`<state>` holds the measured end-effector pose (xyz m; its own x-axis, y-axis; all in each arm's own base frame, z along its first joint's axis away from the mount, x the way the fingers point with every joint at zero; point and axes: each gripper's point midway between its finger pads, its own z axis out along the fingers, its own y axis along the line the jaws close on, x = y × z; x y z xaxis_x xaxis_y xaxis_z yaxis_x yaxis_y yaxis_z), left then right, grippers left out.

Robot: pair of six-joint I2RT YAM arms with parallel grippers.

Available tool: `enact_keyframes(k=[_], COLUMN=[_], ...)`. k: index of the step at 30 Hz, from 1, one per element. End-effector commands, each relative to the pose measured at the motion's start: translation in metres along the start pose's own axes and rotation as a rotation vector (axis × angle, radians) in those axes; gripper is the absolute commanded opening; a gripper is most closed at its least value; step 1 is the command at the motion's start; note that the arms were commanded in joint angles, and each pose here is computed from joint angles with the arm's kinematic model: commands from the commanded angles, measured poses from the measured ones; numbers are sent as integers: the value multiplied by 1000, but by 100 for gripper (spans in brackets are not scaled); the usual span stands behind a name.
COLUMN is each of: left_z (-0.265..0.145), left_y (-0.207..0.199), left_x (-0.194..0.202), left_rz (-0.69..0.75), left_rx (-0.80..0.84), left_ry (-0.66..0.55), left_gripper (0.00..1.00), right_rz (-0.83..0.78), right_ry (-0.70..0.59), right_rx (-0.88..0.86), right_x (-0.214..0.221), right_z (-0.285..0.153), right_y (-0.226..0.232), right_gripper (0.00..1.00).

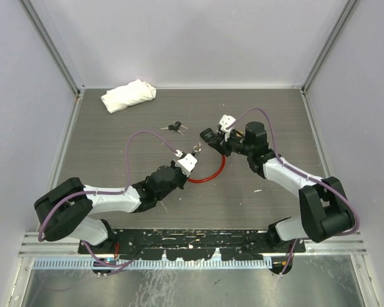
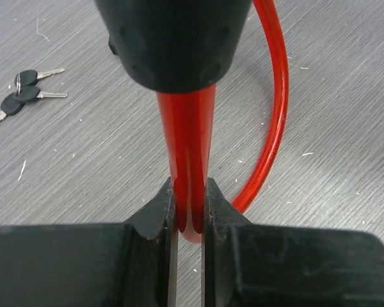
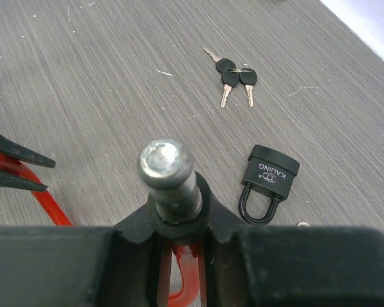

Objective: Lock with the key
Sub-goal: Adjust the lock.

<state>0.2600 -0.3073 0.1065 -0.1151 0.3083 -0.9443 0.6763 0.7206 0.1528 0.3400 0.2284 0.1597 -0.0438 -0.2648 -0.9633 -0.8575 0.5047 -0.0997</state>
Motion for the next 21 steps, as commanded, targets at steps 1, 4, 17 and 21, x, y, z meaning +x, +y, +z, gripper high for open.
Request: enact_keyframes(k=[1, 4, 17, 21], left_z=[-5, -6, -6, -6], left_y=[-5, -5, -13, -16], left_x=[-6, -5, -4, -4], left_rz=[-42, -58, -157, -171], left_rx=[10, 7, 56, 68], left_ry=[-37, -33, -34, -35], left_gripper=[0, 0, 0, 0], right_rz=[112, 115, 157, 192], right_ry=[44, 39, -24, -43], right_rx=[-90, -121, -266, -286], right_x=[14, 16, 19, 18], right_z=[6, 5, 3, 6], right_y=[24, 30, 60, 64], right_gripper=[12, 14, 26, 29])
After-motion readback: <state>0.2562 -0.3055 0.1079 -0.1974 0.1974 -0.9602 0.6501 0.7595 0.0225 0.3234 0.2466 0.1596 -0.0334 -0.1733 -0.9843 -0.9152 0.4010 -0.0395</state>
